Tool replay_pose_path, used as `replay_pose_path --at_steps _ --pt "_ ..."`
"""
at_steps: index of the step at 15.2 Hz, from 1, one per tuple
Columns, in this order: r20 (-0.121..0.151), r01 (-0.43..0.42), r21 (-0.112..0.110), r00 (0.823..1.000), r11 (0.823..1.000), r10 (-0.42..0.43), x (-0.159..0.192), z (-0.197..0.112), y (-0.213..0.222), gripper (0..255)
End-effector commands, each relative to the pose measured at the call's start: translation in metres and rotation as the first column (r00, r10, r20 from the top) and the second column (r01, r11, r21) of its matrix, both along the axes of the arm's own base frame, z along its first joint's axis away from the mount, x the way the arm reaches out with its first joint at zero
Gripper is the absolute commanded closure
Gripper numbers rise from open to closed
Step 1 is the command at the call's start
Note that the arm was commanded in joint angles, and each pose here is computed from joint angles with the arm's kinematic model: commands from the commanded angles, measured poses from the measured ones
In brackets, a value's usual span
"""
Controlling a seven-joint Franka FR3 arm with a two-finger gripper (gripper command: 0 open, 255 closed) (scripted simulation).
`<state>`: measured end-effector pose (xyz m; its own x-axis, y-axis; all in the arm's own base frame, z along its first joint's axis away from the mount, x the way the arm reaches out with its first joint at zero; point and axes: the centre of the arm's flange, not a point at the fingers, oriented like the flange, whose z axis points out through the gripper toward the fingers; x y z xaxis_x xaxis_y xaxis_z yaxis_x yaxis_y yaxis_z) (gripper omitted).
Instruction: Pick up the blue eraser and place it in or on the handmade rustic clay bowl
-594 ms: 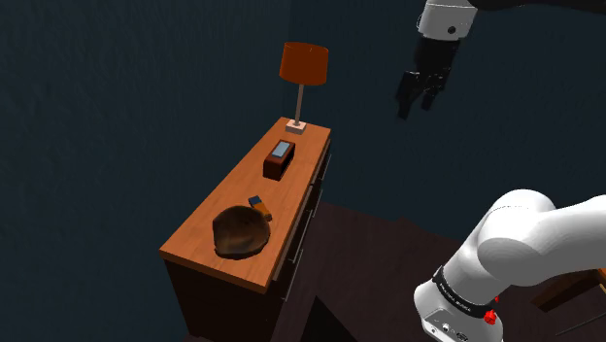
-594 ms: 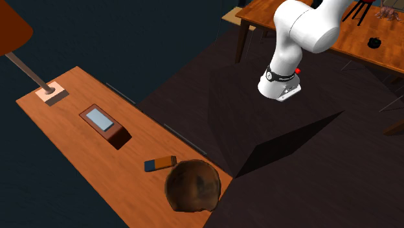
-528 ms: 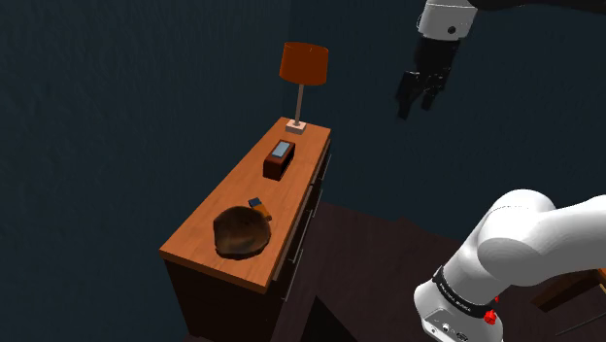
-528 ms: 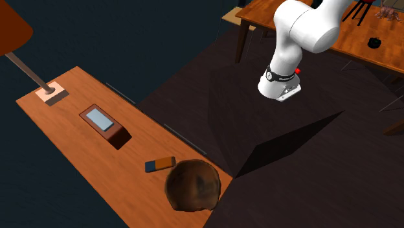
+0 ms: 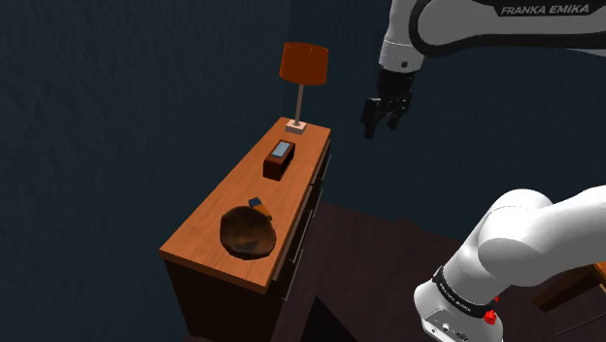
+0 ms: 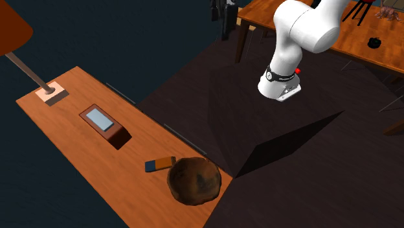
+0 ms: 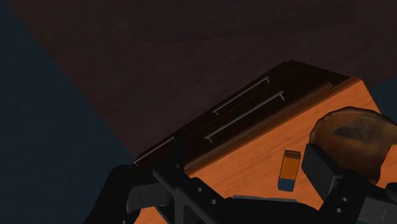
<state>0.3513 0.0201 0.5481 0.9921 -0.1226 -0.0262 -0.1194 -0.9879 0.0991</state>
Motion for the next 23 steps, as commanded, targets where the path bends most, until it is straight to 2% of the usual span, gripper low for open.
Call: replay_pose_path --at_steps 1,23 --pt "0.004 0.002 0.002 1.0 1.0 -0.002 0.014 -0.023 0.008 0" --pt "0.018 0.018 0.019 1.0 1.0 -0.018 0.175 -0.249 0.086 0"
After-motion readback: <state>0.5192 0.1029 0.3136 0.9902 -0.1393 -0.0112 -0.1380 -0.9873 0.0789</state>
